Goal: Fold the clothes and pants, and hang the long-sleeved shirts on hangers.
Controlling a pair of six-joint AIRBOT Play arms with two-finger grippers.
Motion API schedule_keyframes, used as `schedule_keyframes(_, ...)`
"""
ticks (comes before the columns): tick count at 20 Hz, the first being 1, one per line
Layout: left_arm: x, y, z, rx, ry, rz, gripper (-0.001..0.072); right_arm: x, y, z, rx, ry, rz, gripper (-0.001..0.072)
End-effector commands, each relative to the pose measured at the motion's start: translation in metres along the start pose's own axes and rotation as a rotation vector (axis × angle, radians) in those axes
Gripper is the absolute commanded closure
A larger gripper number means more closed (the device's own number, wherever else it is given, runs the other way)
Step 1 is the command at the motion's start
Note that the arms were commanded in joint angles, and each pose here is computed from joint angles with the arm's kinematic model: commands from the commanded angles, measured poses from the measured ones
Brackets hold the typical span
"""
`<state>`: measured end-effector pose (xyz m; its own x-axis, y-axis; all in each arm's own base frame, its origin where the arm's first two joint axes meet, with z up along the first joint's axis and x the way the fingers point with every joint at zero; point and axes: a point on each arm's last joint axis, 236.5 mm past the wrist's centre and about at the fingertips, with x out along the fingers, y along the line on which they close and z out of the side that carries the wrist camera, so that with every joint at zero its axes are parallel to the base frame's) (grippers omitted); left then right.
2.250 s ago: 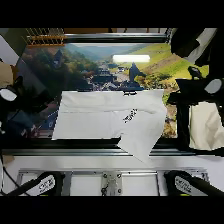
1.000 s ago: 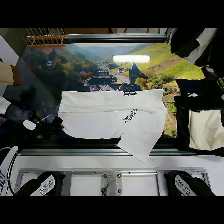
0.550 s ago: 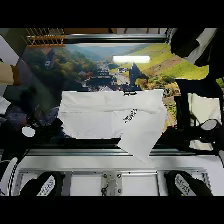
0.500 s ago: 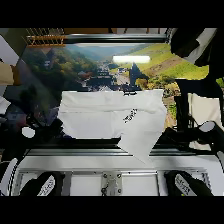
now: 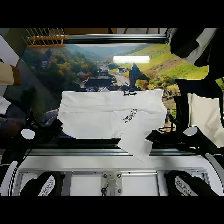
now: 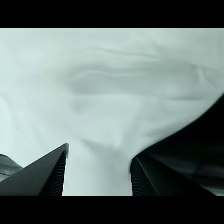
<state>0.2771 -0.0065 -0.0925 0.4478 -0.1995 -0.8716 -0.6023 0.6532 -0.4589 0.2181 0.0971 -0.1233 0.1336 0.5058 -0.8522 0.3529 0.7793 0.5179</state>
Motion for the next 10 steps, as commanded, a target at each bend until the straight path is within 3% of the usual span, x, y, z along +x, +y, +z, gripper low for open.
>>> schedule_keyframes(1,0.000,0.000,0.000,0.001,0.000,0.000,0.0700,0.008,0.009,0.004,-0.066,-0.034,-0.001,0.0431)
schedule_keyframes(2,0.000,0.000,0.000,0.001,0.000,0.000,0.0700,0.008,0.009,0.004,-0.094,-0.033,-0.001,0.0633)
schedule_keyframes(3,0.000,0.000,0.000,0.002,-0.001,0.000,0.0700,0.007,0.009,0.004,-0.116,-0.031,-0.003,0.0702)
schedule_keyframes(6,-0.009,0.004,0.006,0.011,0.016,0.016,0.0700,-0.010,0.006,0.000,-0.243,0.014,-0.067,0.0703)
schedule_keyframes(10,-0.037,0.036,-0.006,0.158,0.162,0.123,0.0700,-0.052,-0.017,-0.023,-0.375,0.096,-0.227,0.0703)
